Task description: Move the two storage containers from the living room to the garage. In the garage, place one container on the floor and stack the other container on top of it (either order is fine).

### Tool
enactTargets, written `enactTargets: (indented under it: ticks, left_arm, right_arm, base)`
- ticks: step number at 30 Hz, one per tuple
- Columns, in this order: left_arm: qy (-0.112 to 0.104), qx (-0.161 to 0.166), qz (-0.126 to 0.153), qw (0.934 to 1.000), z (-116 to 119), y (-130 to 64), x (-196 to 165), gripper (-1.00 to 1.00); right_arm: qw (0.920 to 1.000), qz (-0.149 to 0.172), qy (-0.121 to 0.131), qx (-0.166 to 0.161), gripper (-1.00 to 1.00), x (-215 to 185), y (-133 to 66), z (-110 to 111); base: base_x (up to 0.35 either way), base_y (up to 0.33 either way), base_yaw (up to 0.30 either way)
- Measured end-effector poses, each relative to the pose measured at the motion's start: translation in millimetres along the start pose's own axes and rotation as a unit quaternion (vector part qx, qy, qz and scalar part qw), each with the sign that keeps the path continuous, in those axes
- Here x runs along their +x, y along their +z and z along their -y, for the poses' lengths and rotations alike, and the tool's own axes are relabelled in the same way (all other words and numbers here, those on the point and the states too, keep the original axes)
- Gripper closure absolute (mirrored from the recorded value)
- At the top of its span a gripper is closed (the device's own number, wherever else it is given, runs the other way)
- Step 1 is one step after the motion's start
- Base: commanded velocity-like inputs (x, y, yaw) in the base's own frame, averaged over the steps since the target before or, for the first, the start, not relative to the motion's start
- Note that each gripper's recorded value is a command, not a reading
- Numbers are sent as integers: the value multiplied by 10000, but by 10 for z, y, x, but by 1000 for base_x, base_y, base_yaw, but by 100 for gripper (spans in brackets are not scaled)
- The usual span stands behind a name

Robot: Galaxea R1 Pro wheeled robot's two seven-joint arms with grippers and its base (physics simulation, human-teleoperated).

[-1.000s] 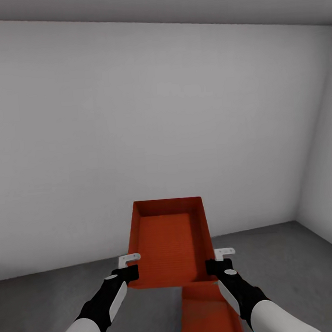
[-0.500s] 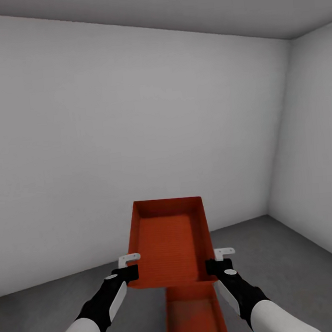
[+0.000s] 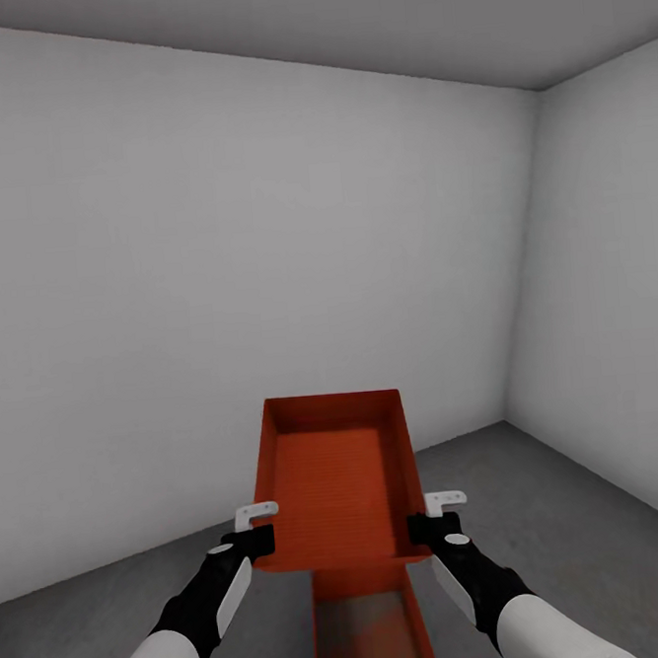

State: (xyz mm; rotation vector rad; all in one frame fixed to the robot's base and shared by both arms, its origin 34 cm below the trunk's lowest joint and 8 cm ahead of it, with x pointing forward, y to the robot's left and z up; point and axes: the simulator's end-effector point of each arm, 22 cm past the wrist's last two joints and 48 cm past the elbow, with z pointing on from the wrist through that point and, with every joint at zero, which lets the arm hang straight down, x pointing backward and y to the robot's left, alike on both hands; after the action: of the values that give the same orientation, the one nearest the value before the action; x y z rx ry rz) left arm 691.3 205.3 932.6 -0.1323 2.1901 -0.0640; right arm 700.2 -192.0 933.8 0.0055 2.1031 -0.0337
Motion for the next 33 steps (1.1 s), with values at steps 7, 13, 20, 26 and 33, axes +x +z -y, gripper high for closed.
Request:
enactTargets:
  ticks: [7, 13, 20, 26, 33]
  left_arm:
    - [0, -2, -12, 10000, -3, -2, 3, 100]
    - [-11, 2, 0, 10000, 6, -2, 12, 100]
    - [-16, 3, 3, 10000, 7, -3, 14, 100]
    - [-18, 3, 4, 10000, 7, -3, 13, 100]
    - [3, 0, -1, 10000, -3, -1, -1, 100]
  right_arm:
    - [10000, -10, 0, -1, 100, 3, -1, -2]
    - [10000, -3, -6, 2, 100, 4, -4, 7]
    - [10000, 0, -9, 3, 100, 4, -5, 8]
    - [10000, 1, -10, 3, 100, 1, -5, 9]
    - [10000, 0, 1, -1, 100, 2, -1, -3]
  base:
    - [18, 0, -2]
    - [221, 0, 0]
    - [312, 0, 0]
    - [320, 0, 0]
    - [164, 0, 0]
